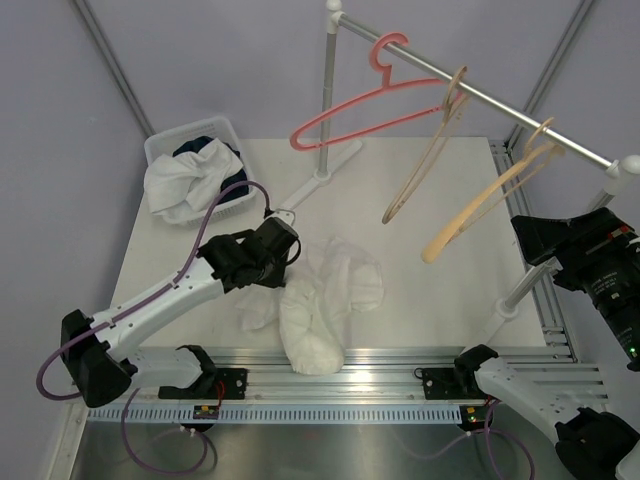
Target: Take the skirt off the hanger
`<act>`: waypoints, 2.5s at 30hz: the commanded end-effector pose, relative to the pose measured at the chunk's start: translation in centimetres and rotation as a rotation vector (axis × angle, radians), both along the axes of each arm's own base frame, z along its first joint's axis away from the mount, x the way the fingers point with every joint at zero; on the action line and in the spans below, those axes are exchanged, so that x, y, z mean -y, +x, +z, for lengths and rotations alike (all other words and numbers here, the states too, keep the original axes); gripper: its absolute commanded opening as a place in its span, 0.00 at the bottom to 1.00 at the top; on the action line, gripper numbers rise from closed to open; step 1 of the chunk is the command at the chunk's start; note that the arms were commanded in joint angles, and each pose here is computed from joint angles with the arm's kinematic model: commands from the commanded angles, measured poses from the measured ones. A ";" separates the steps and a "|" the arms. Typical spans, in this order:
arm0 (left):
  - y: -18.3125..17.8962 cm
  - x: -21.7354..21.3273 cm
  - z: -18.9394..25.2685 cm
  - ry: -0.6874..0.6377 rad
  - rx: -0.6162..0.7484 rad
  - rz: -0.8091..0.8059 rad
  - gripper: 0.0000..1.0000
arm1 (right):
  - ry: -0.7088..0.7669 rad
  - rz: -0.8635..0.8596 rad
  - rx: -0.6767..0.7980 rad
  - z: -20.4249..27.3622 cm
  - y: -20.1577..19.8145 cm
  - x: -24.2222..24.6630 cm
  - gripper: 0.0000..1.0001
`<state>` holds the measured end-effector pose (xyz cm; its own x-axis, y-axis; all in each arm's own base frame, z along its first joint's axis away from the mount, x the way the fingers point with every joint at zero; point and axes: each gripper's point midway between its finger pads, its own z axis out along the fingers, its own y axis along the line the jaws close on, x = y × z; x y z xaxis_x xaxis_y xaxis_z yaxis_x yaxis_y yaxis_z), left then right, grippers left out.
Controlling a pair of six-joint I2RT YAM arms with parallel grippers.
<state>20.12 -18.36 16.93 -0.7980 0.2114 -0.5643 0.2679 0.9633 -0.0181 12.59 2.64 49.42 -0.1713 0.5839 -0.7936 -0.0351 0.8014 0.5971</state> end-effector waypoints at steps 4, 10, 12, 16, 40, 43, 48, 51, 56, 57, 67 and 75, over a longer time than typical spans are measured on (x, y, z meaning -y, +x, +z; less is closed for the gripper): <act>1.6 -2.1 -1.9 -0.076 -0.023 0.141 0.00 | -0.049 0.023 -0.052 -1.9 -1.2 0.3 0.99; 7.0 -7.5 -1.8 -0.032 -0.003 0.371 0.00 | -0.062 0.048 -0.104 -3.1 -0.1 -0.8 0.99; 9.9 -9.2 0.2 -0.025 0.048 0.452 0.00 | -0.071 0.058 -0.129 -3.4 0.9 -1.5 0.99; 16.1 -11.7 5.8 0.028 0.193 0.585 0.00 | -0.096 0.107 -0.136 -2.3 2.0 -2.9 1.00; 5.0 -4.5 22.9 -0.423 0.498 0.164 0.00 | -0.134 0.103 -0.058 -1.2 4.4 -3.6 0.99; 2.5 -5.3 25.7 -0.506 0.532 0.151 0.00 | -0.120 0.108 -0.056 -1.1 4.1 -3.6 0.99; 0.8 -6.3 24.4 -0.482 0.489 0.150 0.00 | -0.099 0.110 -0.061 -1.6 3.6 -3.5 0.99; 1.1 -3.9 21.1 -0.495 0.376 0.091 0.00 | -0.088 0.108 -0.076 -2.3 3.2 -3.4 0.99; 2.8 -1.8 11.8 -0.443 0.153 0.185 0.00 | -0.060 0.089 -0.087 -2.7 2.5 -2.9 0.99; 3.6 -2.5 10.8 -0.397 0.157 0.234 0.00 | -0.062 0.084 -0.093 -2.9 2.4 -2.7 1.00; 8.1 -9.0 5.0 -0.117 0.132 0.537 0.00 | -0.080 0.077 -0.103 -3.0 1.9 -2.3 0.99; 6.3 -11.1 -2.7 -0.094 -0.091 0.649 0.43 | -0.098 0.069 -0.110 -3.4 1.5 -1.8 0.99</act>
<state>26.68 -6.76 15.12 -0.7992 -0.3192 -0.5093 -0.3430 0.9380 -0.0496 14.41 4.98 45.82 -0.3125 0.4899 -0.8139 -0.0384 0.8496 0.5261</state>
